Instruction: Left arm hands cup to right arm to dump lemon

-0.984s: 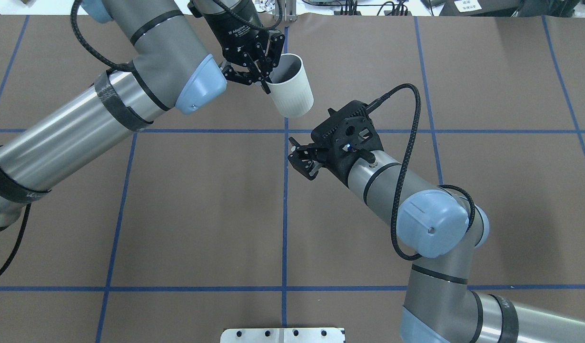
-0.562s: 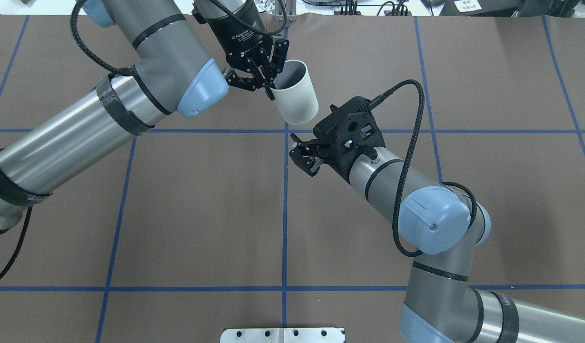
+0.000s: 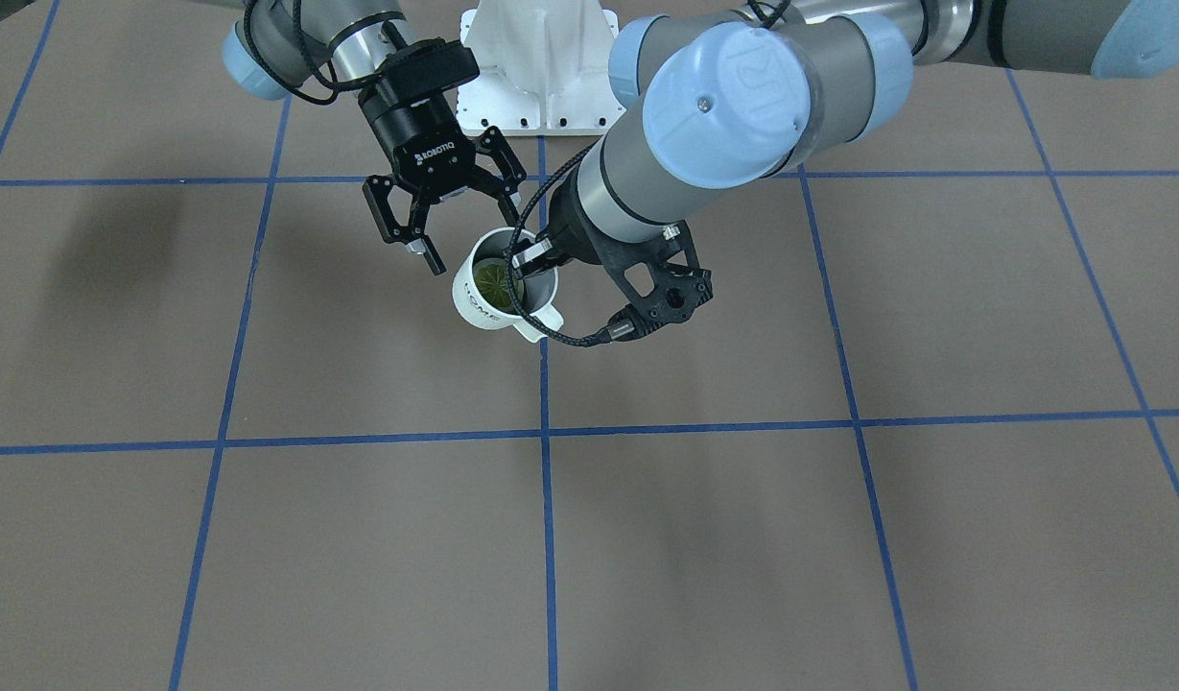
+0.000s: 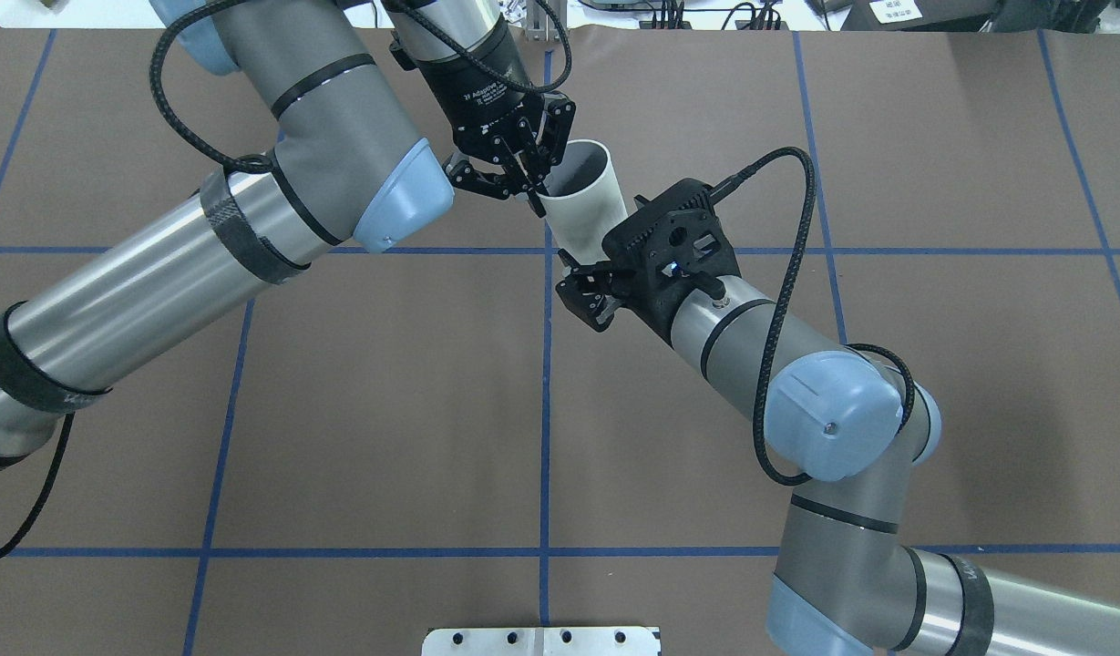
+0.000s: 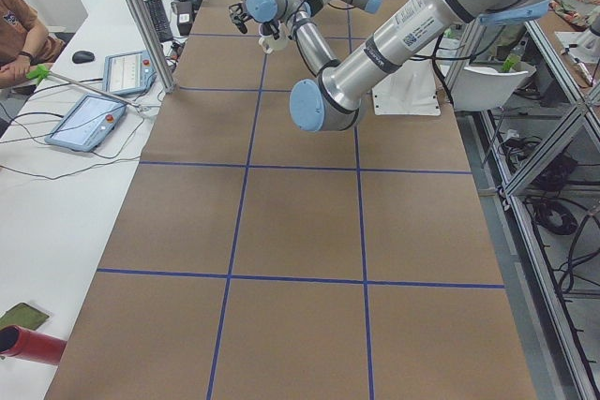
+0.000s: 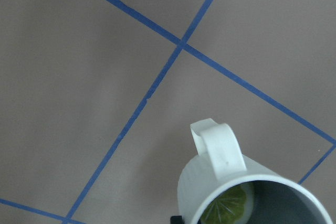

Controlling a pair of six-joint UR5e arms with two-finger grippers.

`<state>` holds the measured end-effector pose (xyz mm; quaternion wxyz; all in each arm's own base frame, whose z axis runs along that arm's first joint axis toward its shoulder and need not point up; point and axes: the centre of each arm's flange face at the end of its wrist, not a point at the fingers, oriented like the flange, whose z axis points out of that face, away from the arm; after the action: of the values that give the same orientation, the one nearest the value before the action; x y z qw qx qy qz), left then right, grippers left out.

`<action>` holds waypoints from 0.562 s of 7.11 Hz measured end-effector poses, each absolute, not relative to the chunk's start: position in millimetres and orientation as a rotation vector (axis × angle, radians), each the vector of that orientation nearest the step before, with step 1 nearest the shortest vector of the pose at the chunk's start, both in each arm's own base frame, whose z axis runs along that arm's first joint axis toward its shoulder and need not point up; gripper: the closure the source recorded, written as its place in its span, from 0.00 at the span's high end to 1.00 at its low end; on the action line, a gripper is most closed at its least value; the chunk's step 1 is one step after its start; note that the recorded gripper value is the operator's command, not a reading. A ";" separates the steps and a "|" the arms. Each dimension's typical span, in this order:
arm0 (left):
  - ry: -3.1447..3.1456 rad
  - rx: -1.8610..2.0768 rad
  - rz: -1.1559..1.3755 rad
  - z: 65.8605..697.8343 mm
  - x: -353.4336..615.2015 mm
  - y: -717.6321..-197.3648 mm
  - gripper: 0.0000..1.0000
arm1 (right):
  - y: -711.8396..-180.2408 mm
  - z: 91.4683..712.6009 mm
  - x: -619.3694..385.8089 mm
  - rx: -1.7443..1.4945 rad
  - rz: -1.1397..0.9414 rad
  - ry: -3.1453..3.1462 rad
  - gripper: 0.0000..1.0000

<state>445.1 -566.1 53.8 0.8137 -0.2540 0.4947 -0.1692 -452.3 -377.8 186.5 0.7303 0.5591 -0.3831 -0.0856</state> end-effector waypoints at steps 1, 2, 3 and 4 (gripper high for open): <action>1.058 -0.546 -0.357 50.8 446.9 -560.6 0.00 | -380.0 187.2 -451.4 1.231 -0.186 -0.839 0.99; 1.060 -0.551 -0.353 47.9 449.3 -554.9 0.00 | -382.0 188.1 -450.8 1.231 -0.184 -0.834 0.99; 1.060 -0.555 -0.354 46.1 451.2 -551.6 0.00 | -382.9 188.7 -450.9 1.231 -0.184 -0.833 0.99; 1.061 -0.558 -0.351 44.5 452.8 -548.5 0.00 | -383.4 189.2 -451.1 1.231 -0.184 -0.831 0.99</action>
<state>452.8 -548.5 44.5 0.8113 -0.2614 0.4965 -0.1645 -451.1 -383.4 189.2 0.7330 0.5595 -0.3777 -0.0835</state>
